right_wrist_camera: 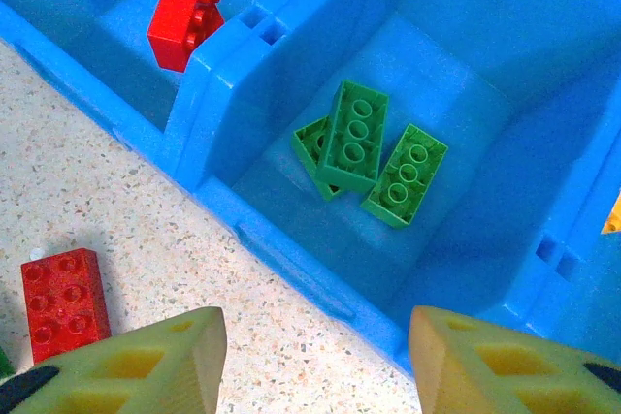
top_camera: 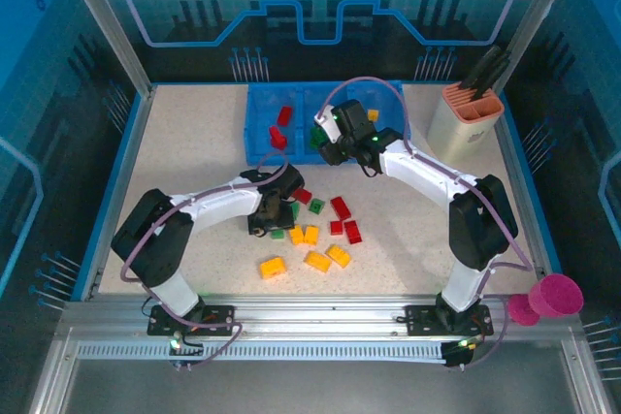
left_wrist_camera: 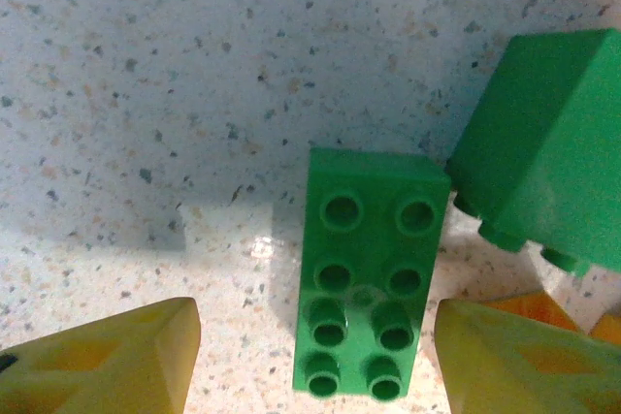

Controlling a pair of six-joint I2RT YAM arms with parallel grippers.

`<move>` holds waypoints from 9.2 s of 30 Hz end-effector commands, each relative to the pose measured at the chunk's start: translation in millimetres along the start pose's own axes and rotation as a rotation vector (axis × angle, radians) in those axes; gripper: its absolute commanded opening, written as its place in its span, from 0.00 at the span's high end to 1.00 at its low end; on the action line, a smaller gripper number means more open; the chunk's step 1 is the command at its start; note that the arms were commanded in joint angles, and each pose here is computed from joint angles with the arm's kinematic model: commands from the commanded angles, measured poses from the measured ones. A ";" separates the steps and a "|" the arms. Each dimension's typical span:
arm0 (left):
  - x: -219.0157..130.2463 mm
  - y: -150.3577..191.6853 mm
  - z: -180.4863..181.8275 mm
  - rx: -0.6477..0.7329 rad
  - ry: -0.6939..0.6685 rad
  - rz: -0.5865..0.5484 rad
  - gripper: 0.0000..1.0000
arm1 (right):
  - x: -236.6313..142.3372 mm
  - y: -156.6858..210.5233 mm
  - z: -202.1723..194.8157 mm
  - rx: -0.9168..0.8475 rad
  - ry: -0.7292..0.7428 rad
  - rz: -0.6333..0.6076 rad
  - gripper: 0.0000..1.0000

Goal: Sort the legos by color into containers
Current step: Pick up the lego from the center of the table, then place the lego in the container, then pick up the lego from the center of the table, then place the lego in the container, then pick up the lego from the center of the table, then place the lego in the container.

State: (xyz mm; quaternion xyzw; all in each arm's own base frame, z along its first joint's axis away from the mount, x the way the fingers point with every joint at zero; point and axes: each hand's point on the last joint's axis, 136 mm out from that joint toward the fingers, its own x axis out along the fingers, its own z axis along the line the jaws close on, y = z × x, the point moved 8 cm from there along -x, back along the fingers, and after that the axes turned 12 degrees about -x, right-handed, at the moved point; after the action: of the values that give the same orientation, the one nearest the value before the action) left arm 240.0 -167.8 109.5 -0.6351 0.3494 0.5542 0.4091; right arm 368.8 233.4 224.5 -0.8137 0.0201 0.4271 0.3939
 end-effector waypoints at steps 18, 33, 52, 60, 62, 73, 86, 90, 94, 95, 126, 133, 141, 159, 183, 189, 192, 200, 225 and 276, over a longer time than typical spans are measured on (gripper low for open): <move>31.0 0.4 0.0 0.074 -0.006 0.106 0.75 | -15.8 7.0 -13.7 0.035 0.006 0.034 0.44; -113.9 -97.0 -103.4 0.318 0.235 -0.219 0.85 | -72.8 83.1 2.8 0.237 -0.044 0.132 0.40; -47.6 -200.2 -207.5 0.250 0.353 -0.329 0.82 | -111.6 143.1 46.5 0.337 -0.124 0.189 0.33; -36.4 -208.7 -212.1 0.202 0.390 -0.311 0.77 | -107.0 136.6 55.4 0.287 -0.150 0.186 0.30; -36.8 -209.1 -213.5 0.203 0.403 -0.310 0.74 | -105.0 135.5 54.1 0.279 -0.141 0.192 0.30; -70.6 -212.1 -216.2 0.205 0.481 -0.353 0.48 | -97.3 110.7 50.8 0.218 -0.157 0.151 0.29; -239.2 -195.4 -158.5 0.265 0.699 -0.488 0.40 | -55.4 62.7 74.6 -0.028 -0.365 0.042 0.21; -265.9 -179.5 -107.4 0.268 0.667 -0.529 0.38 | -32.0 52.5 84.7 -0.102 -0.424 0.083 0.21; -271.7 -165.1 -46.8 0.197 0.647 -0.531 0.38 | -7.3 48.6 96.2 -0.172 -0.455 0.149 0.21; -271.1 -160.7 -34.0 0.181 0.637 -0.530 0.38 | -2.9 48.3 98.9 -0.186 -0.463 0.165 0.20; -222.6 -116.4 99.3 -0.099 0.530 -0.473 0.34 | 75.1 70.0 121.9 -0.234 -0.426 0.379 0.39; -212.9 -116.0 101.2 -0.114 0.530 -0.454 0.34 | 68.9 71.2 118.6 -0.258 -0.417 0.412 0.58; -189.0 -114.7 112.7 -0.129 0.518 -0.409 0.33 | 24.8 35.1 78.0 -0.148 -0.409 0.310 0.62; -187.7 -95.2 130.8 -0.032 0.501 -0.472 0.23 | 76.4 -49.1 -54.3 0.049 -0.032 0.184 0.59; -176.4 -92.4 129.0 -0.069 0.532 -0.428 0.25 | 124.8 -54.4 -71.0 0.109 -0.009 0.153 0.43; -179.5 -88.7 128.8 -0.078 0.561 -0.436 0.25 | 92.7 -68.9 -60.4 0.090 0.002 0.147 0.45; -180.8 -87.8 128.5 -0.073 0.576 -0.449 0.25 | 69.9 -67.3 -47.3 0.145 -0.035 0.164 0.48; -180.2 -85.9 126.7 -0.034 0.595 -0.451 0.25 | 5.8 -39.5 21.0 0.475 -0.051 0.223 0.47; -158.5 -67.2 115.9 0.052 0.545 -0.487 0.22 | 55.2 15.0 174.9 0.659 -0.163 0.564 0.39; -95.7 -31.5 18.6 -0.326 0.516 -0.204 0.19 | 144.4 -35.7 -88.8 0.238 0.050 0.193 0.71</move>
State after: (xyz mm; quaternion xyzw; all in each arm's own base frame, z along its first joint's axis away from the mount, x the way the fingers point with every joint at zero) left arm 233.7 -127.0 191.7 -0.8217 0.3040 0.4049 0.2618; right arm 520.0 250.0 169.3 -0.7670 0.1821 0.4418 0.4283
